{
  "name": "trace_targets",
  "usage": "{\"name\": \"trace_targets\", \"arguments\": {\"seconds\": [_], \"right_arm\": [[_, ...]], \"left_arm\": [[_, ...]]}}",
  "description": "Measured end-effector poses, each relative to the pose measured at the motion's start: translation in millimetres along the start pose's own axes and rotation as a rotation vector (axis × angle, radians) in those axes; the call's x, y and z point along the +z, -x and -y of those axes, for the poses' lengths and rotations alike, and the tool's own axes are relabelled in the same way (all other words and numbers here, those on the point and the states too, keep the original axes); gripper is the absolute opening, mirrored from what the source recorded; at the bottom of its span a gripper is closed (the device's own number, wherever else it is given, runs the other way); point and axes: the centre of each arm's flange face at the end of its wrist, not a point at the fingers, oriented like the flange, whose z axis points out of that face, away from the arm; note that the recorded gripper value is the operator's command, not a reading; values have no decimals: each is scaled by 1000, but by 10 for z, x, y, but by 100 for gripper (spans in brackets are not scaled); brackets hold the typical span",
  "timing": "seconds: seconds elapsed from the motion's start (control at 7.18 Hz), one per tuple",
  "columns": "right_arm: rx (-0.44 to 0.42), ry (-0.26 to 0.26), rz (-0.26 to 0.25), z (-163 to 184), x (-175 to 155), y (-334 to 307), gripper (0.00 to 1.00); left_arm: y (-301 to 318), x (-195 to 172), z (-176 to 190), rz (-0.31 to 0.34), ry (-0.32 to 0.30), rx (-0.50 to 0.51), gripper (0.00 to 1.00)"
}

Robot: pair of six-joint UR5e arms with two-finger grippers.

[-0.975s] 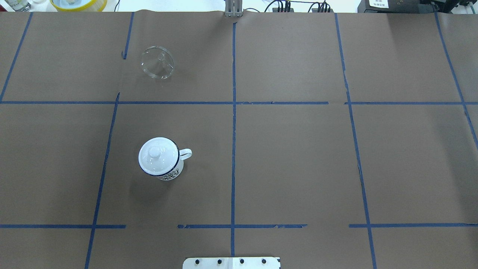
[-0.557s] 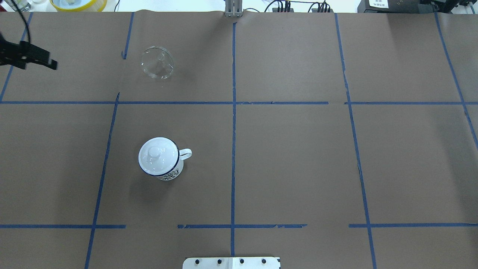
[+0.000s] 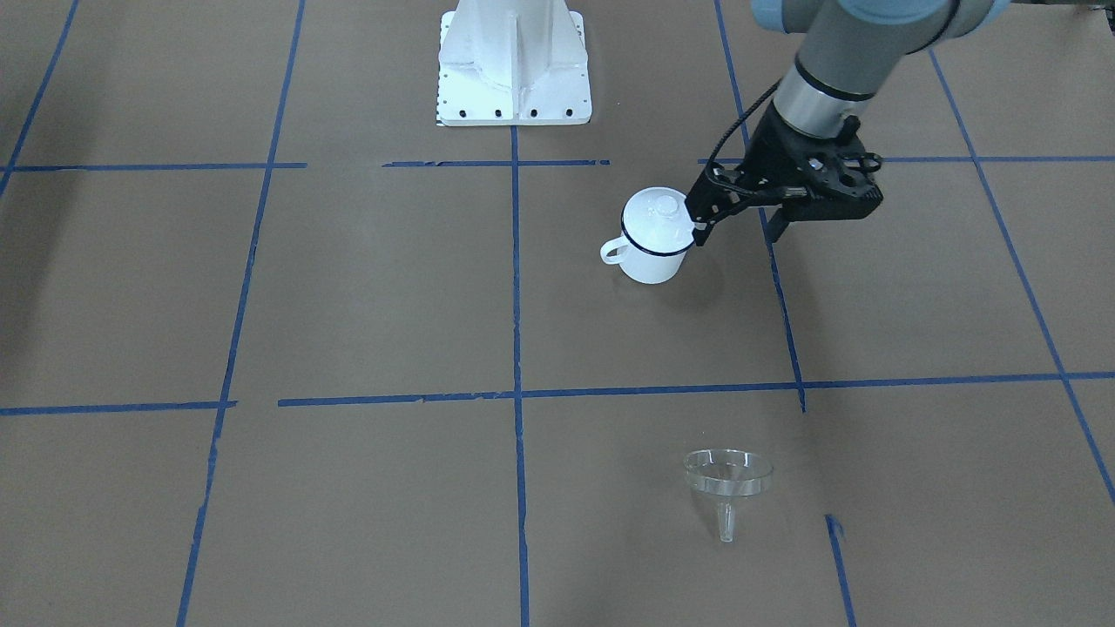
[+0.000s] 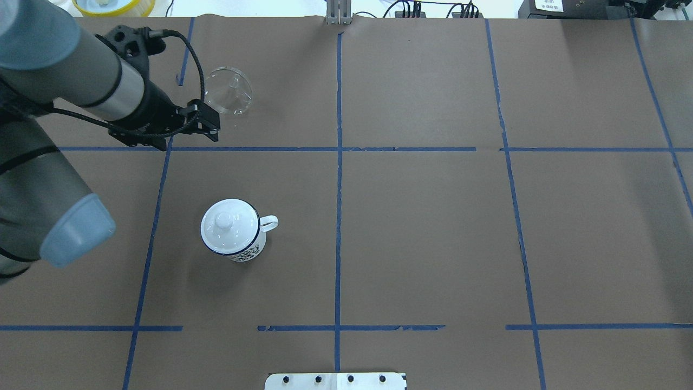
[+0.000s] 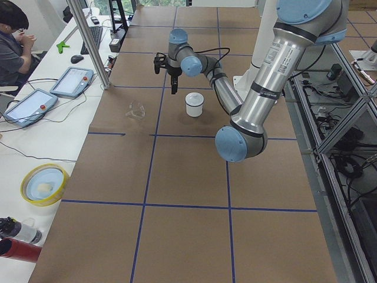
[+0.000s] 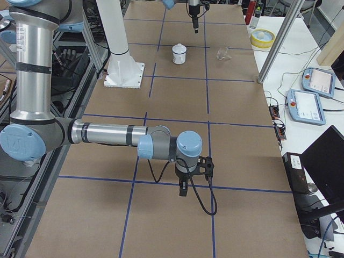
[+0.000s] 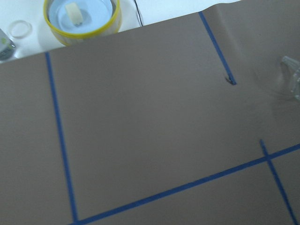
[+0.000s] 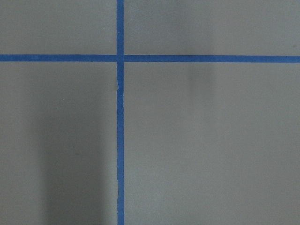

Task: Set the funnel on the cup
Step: 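Move the left gripper down over the white lid on the mug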

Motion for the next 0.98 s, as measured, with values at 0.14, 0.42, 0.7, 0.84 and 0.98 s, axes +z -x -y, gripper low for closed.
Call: {"name": "trace_targets", "arguments": {"seconds": [0.14,0.42,0.7,0.84,0.98], "right_arm": [[0,0,0,0,1,-1,100],[0,0,0,0,2,-1,100],[0,0,0,0,0,0,100],[0,0,0,0,0,0,100],[0,0,0,0,0,0,100]], "left_arm": [[-193,161,-286,24,-7,-33,100],[-328,400,-641,55,-16,-50,100],[-286,585,-855,84,5,-47,95],[-262,631,-897,93,10,-46,92],[-251,654,-917,97,13,-45,90]]}}
